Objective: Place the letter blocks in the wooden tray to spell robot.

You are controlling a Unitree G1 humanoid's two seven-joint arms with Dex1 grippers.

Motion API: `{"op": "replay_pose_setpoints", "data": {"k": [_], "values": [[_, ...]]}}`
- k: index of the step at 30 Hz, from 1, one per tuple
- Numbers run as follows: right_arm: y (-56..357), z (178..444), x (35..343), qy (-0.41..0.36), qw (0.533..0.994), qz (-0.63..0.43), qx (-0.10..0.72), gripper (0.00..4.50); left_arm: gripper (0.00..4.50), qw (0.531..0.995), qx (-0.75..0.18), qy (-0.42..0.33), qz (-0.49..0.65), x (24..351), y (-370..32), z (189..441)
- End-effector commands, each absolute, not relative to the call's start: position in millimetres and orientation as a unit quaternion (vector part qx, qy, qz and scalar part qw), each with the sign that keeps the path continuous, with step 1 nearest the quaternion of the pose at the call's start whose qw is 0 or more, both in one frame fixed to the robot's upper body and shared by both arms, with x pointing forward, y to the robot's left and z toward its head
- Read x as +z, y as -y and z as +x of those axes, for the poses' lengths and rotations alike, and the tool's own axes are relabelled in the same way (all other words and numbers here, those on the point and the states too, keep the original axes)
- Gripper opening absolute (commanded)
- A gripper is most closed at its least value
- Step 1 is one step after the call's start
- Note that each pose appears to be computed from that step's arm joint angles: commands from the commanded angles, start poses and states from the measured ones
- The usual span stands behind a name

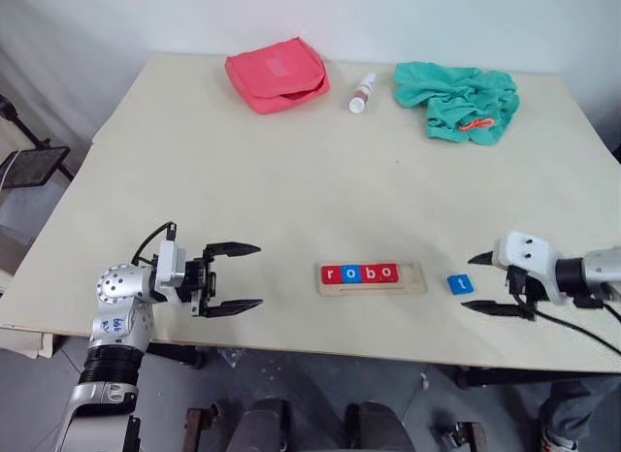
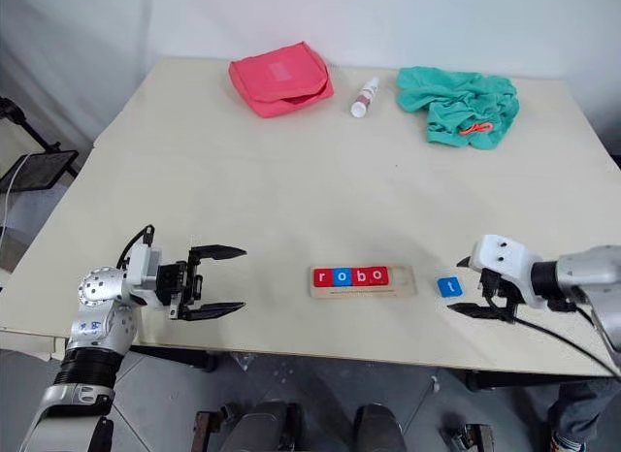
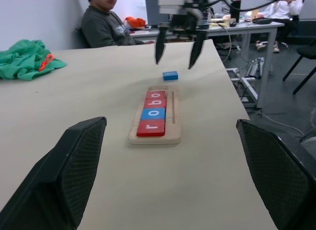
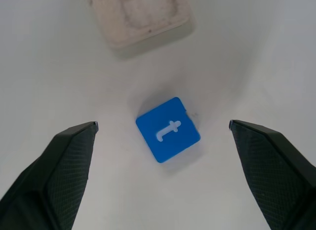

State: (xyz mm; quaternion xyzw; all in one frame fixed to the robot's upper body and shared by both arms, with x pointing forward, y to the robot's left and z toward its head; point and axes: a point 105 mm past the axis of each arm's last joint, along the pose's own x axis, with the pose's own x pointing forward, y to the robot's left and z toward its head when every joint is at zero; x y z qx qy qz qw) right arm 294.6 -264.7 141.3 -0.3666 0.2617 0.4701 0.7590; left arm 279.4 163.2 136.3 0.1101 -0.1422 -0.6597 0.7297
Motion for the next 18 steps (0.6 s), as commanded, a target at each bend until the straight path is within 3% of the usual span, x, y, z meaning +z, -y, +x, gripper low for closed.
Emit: {"op": "replay_pose_setpoints", "data": {"k": [1, 18], "values": [[266, 300, 138, -0.267, 0.729, -0.385, 0.499, 4.46, 4.50, 0.712, -0.674, 0.156, 0.123, 140, -164, 270], [266, 306, 119, -0.279, 0.694, -0.389, 0.537, 4.46, 4.50, 0.725, -0.659, 0.152, 0.129, 140, -171, 262]]}}
